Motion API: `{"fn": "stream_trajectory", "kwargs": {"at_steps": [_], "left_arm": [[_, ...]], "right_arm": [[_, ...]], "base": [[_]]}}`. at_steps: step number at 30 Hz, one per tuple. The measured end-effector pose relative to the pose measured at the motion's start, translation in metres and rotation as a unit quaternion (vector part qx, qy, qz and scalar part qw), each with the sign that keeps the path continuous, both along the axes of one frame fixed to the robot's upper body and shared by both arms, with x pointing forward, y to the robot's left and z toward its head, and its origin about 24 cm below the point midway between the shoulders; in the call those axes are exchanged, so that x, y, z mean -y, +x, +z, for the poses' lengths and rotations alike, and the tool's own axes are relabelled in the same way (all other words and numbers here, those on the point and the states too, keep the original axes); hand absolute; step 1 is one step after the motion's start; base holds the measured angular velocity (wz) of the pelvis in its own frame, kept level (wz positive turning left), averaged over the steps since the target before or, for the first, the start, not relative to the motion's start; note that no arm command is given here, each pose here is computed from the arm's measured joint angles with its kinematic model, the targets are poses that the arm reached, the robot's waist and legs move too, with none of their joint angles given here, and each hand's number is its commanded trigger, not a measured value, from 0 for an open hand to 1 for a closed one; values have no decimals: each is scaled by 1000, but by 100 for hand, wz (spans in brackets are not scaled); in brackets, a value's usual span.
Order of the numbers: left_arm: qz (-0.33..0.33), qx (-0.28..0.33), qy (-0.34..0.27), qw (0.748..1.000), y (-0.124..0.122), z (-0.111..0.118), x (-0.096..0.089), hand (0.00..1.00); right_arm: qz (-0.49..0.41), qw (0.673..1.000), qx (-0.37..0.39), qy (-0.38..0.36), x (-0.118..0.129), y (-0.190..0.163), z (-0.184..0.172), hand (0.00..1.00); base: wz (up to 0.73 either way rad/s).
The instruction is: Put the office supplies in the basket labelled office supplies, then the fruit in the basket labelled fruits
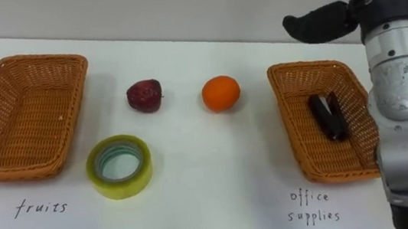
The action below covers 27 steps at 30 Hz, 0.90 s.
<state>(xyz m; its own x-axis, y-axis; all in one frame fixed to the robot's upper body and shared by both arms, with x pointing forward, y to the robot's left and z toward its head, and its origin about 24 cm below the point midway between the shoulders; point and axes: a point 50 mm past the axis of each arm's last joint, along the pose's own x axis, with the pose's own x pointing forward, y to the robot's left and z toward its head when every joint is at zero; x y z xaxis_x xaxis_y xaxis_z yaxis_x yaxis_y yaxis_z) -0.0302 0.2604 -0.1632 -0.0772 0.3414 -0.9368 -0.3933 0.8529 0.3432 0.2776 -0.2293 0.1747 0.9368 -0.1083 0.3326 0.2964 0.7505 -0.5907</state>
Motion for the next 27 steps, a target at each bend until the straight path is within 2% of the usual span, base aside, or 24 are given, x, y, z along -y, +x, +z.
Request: {"fn": "stream_trajectory", "kwargs": {"at_steps": [6, 14, 27], "left_arm": [[-6, 1, -3, 1000, -1, 0, 1, 0], [-27, -2, -9, 1000, 1, -1, 3, 0], [-61, 2, -27, 998, 15, -1, 3, 0]], "right_arm": [[60, 998, -1, 31, -17, 0, 1, 0], [148, 987, -40, 56, -42, 1, -8, 0], [242, 962, -121, 48, -67, 1, -24, 0]], "base": [[5], [4], [6]]}}
